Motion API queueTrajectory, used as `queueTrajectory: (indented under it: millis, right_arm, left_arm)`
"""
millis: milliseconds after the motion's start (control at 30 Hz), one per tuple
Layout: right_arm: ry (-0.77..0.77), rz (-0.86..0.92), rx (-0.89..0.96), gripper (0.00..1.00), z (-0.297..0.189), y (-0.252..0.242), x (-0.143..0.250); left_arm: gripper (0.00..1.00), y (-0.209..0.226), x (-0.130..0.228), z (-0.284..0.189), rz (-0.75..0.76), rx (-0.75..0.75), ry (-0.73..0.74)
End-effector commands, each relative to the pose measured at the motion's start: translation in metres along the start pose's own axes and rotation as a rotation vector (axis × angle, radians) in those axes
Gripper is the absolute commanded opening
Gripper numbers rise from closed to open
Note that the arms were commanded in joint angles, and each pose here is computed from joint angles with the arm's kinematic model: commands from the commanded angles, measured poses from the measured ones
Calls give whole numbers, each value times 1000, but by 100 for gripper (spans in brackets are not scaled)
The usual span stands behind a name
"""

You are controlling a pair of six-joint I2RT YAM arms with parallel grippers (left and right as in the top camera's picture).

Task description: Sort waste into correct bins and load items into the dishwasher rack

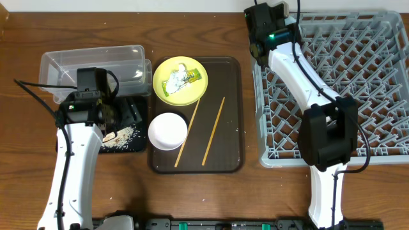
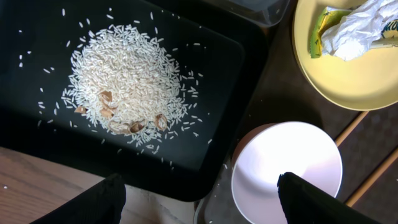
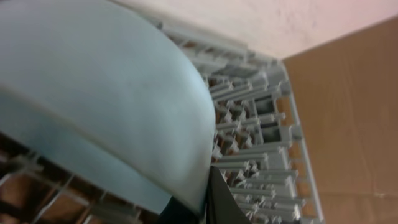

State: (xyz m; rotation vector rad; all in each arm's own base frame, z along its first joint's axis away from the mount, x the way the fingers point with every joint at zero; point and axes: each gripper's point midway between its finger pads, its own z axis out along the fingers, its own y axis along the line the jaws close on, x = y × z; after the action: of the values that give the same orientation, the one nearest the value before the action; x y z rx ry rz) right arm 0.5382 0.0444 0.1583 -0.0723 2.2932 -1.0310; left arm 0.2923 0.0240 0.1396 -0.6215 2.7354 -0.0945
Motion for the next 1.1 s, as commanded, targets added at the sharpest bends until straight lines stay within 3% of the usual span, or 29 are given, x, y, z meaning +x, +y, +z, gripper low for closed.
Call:
queueTrajectory:
  millis: [0, 100, 167, 300, 367, 433, 533, 667, 767, 867, 1067]
  right_arm:
    - [64, 36, -83, 1, 1, 24, 20]
    - [130, 66, -184, 0, -6, 36, 35]
    - [165, 97, -253, 5, -14, 43, 41]
    - [174, 139, -388, 32, -38, 42, 36]
    - [138, 176, -416, 51, -51, 30, 24]
    - [100, 209, -444, 59, -65, 18, 13]
    - [77, 234, -576, 61, -92, 20, 4]
    - [77, 128, -975, 64, -153, 66, 5]
    - [110, 51, -1169, 65, -190, 96, 17]
    - [149, -49, -1278, 66, -221, 123, 36]
    - [202, -212, -1325, 64, -265, 167, 73]
  left_arm:
    - [81, 3, -2, -4, -9, -8, -16]
    - [81, 3, -2, -4, -9, -8, -16]
    - [81, 3, -2, -4, -9, -9, -15]
    - [81, 3, -2, -4, -9, -8, -15]
    - [81, 3, -2, -4, -9, -9, -15]
    - [82, 3, -2, -4, -9, -9, -15]
    - [82, 3, -2, -4, -8, -11, -15]
    - [82, 17, -2, -4, -27, -84, -23]
    - [82, 40, -1, -7, -122, -181, -29]
    - [82, 60, 1, -9, -214, -217, -16]
    - [82, 99, 2, -13, -423, -259, -14]
